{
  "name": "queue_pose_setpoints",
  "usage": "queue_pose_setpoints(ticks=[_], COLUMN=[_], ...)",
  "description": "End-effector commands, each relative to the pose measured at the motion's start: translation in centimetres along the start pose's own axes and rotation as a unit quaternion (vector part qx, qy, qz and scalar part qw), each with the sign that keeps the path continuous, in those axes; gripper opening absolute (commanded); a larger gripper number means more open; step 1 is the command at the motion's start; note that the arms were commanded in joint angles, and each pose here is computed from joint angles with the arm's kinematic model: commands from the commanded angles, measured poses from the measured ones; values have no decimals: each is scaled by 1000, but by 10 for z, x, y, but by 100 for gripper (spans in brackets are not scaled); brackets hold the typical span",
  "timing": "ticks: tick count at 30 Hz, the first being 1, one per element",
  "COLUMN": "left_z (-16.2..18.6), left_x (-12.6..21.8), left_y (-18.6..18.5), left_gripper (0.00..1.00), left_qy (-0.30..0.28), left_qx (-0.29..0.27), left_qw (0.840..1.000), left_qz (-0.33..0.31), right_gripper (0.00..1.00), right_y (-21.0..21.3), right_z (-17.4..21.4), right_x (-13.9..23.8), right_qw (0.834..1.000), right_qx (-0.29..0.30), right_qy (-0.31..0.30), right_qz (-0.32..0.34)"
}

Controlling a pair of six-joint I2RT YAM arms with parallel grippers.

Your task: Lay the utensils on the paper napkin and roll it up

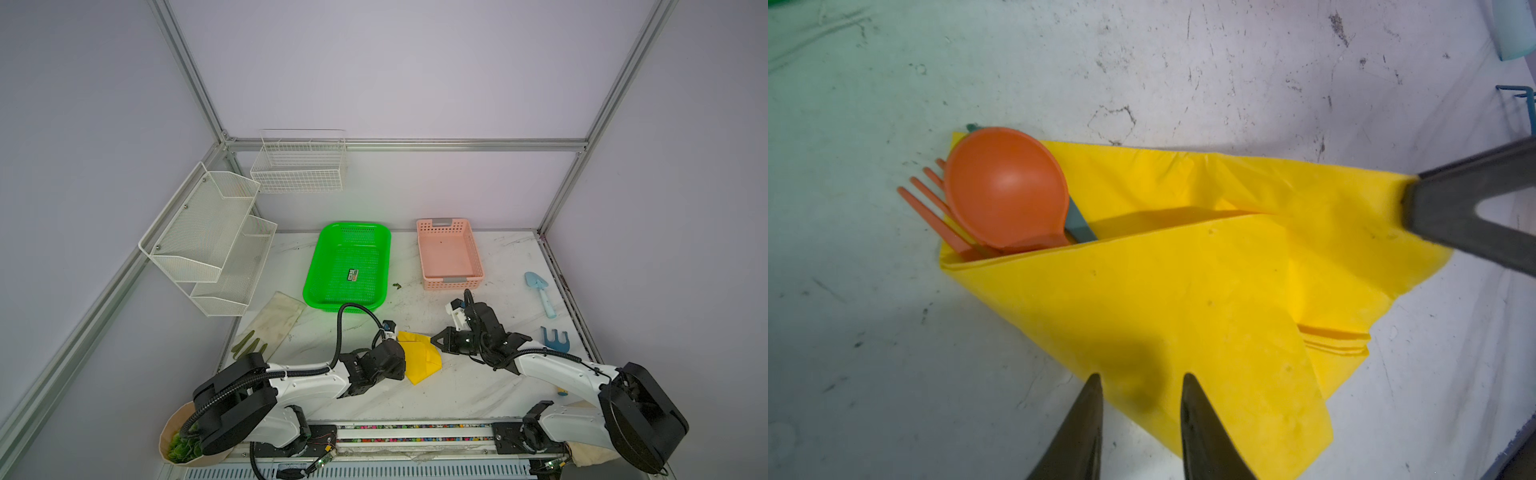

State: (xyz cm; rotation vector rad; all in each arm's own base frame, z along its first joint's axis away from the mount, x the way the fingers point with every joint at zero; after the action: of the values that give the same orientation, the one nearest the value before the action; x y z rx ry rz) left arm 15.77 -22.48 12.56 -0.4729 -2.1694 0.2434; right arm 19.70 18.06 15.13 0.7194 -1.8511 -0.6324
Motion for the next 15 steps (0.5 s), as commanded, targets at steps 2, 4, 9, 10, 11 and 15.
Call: queue_pose_setpoints(ticks=[2,4,9,10,11,15], left_z=[2,1,-3,-4,0,1], left_x=[-2,-4,-4,-4,-10,-15], left_y=[-1,-3,-10,-11,-10,-15], left_gripper=[33,33,33,33,33,33], left_qy=[-12,-14,-17,-19,-9,-4], left_qx=[10,10,4,4,0,-4], left_qw=[1000,1000,1000,1000,1000,1000], left_qz=[8,11,20,23,15,20], right_gripper=[0,0,0,0,0,0], right_y=[19,22,24,25,25,28], right_z=[-4,-2,1,2,2,4], right_x=[-5,-7,-13,-13,-14,-16], right_qw=[999,999,999,999,999,999], right_qx=[10,13,10,10,9,4], right_qy=[-5,-2,2,2,2,4], right_qz=[-31,-34,-40,-41,-42,-51])
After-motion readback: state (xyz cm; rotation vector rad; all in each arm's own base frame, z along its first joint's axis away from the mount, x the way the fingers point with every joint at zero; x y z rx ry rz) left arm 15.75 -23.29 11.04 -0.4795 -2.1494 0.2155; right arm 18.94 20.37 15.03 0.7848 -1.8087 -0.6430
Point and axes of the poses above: each gripper's point midway between its finger pads, its own x axis back along the fingers, its own y axis along the line the jaws close on, z = x × y, the point moved 10 cm from there along x, back along the fingers
